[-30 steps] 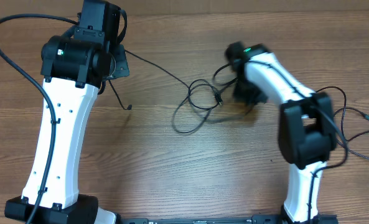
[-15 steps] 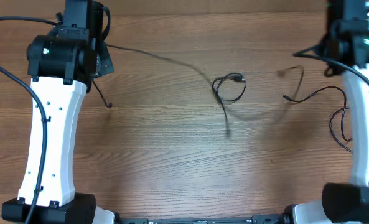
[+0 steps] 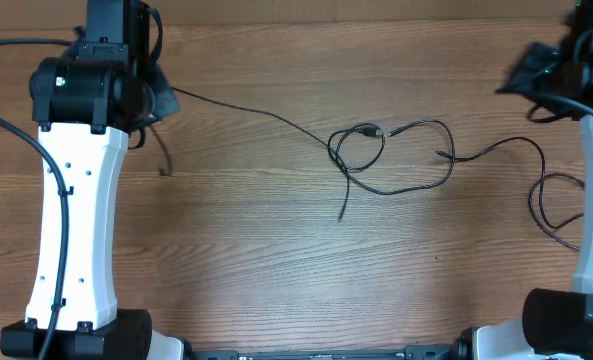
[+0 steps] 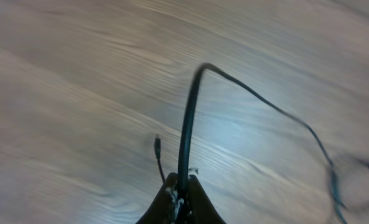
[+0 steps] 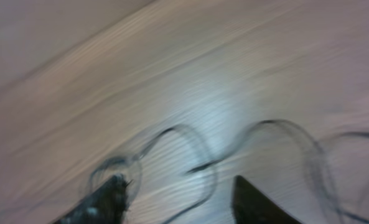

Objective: Untangle cables
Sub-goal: 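Reach the right gripper to the center cables and grasp one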

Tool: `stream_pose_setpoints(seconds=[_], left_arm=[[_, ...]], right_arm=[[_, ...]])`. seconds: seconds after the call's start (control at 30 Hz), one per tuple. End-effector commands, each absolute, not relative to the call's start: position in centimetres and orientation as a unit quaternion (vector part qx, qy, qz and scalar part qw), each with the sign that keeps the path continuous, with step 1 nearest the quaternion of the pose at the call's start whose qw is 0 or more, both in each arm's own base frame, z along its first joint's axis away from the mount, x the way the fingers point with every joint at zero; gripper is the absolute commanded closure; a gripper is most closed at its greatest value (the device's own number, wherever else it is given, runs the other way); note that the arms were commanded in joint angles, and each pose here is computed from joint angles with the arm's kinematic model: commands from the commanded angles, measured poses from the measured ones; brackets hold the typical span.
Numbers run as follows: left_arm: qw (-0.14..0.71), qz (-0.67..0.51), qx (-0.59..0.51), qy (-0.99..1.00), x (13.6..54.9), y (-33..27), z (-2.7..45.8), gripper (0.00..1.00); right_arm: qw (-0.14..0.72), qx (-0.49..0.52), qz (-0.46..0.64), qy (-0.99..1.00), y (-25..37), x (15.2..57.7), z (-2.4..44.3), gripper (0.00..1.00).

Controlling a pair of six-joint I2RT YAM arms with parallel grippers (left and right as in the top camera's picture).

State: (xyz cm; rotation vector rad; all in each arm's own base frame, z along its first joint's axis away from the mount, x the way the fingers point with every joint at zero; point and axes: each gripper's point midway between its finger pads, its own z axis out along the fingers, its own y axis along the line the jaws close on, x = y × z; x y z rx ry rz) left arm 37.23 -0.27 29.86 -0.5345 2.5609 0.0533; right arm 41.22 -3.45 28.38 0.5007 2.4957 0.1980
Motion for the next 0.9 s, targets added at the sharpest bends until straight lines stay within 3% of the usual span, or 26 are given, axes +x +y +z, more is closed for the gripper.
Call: stream_pose_setpoints(seconds=[0.0,0.2,0.53,0.87], left_arm=[[0.245,-0.047,-0.118,0.961,37.3,-3.6,29.8,0.8],[0.242,-0.058,-0.114,0.962,37.3,-4.1,29.8,0.44],[0.225,-0.072,-0.089,0.968,36.9,-5.9,29.2,0.43],[0.222,-0.067,-0.059,0.971,37.1,-6.5,28.8,0.43]], right_arm=[[0.266,0.067,0.185,0.944,2.7,41.7,27.8,0.39],[0.199,0.05,0.196,0.959,6.5,41.6,23.4,0.37],[0.118,0.126,0.09,0.981,9.2,41.5,15.4,0.35],[0.072,0.191,0.076,0.976,13.6,40.8,9.5,0.34]])
